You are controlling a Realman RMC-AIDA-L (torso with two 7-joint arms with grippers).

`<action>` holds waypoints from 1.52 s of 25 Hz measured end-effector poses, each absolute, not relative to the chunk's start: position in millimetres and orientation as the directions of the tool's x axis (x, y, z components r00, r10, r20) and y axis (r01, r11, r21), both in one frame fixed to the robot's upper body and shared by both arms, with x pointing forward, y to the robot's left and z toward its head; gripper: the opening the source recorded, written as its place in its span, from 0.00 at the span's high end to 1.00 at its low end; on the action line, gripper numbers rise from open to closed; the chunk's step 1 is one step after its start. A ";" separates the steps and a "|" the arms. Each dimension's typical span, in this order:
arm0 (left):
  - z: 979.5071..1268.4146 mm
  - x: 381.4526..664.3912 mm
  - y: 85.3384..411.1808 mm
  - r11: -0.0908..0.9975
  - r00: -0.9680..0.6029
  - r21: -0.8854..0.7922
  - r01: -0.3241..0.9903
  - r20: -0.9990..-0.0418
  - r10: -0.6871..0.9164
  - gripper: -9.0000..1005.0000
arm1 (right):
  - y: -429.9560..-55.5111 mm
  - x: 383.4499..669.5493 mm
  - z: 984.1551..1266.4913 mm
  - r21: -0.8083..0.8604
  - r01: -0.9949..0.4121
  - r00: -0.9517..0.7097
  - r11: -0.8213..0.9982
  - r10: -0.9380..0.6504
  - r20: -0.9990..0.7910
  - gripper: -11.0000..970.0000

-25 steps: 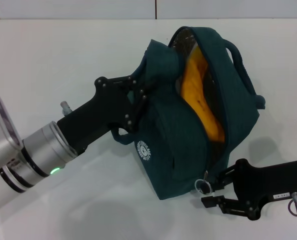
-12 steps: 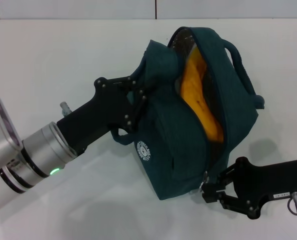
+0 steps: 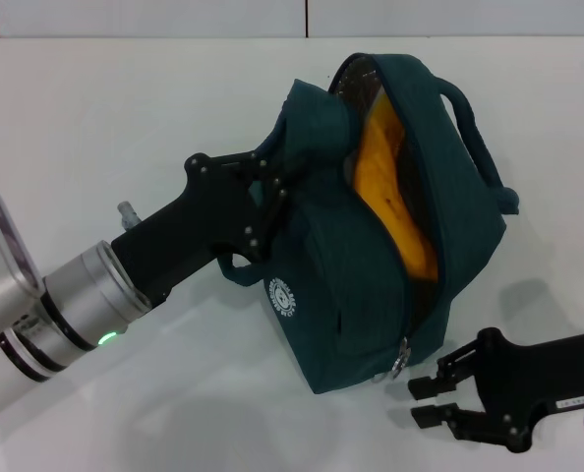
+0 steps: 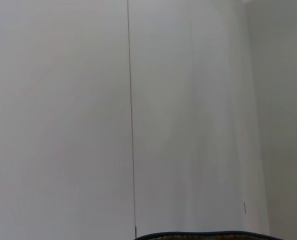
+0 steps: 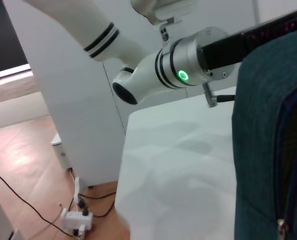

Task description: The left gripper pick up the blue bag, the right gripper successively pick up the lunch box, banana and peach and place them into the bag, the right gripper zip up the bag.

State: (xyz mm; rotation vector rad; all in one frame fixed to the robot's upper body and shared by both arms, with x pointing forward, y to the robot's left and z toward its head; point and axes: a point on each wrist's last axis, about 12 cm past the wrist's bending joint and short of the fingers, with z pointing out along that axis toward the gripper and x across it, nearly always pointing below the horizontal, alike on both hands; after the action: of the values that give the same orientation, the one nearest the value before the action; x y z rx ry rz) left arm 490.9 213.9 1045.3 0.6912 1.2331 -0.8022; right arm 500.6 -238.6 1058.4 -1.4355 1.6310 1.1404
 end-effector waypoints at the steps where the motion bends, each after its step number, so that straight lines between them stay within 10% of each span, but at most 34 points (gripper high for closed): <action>1: 1045.3 490.9 213.8 0.552 0.136 0.030 0.833 -0.979 -0.153 0.96 | -240.7 500.0 1058.7 0.180 -0.984 -0.172 0.017 -0.393 -0.903 0.85; 12: 1045.7 491.4 213.3 0.550 0.137 0.031 0.835 -0.979 -0.152 0.96 | -247.9 503.0 1057.0 0.159 -0.980 -0.193 0.119 -0.385 -0.902 0.53; 38: 1046.8 493.5 215.2 0.554 0.144 0.039 0.832 -0.979 -0.147 0.96 | -231.7 512.6 1054.3 0.144 -0.981 -0.185 0.128 -0.418 -0.890 0.52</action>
State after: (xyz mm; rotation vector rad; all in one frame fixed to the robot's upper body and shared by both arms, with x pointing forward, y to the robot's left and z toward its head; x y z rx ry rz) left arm 493.5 215.2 1046.8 0.6974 1.2294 -0.7941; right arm 512.6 -231.7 1054.3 -1.3663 1.7061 1.0190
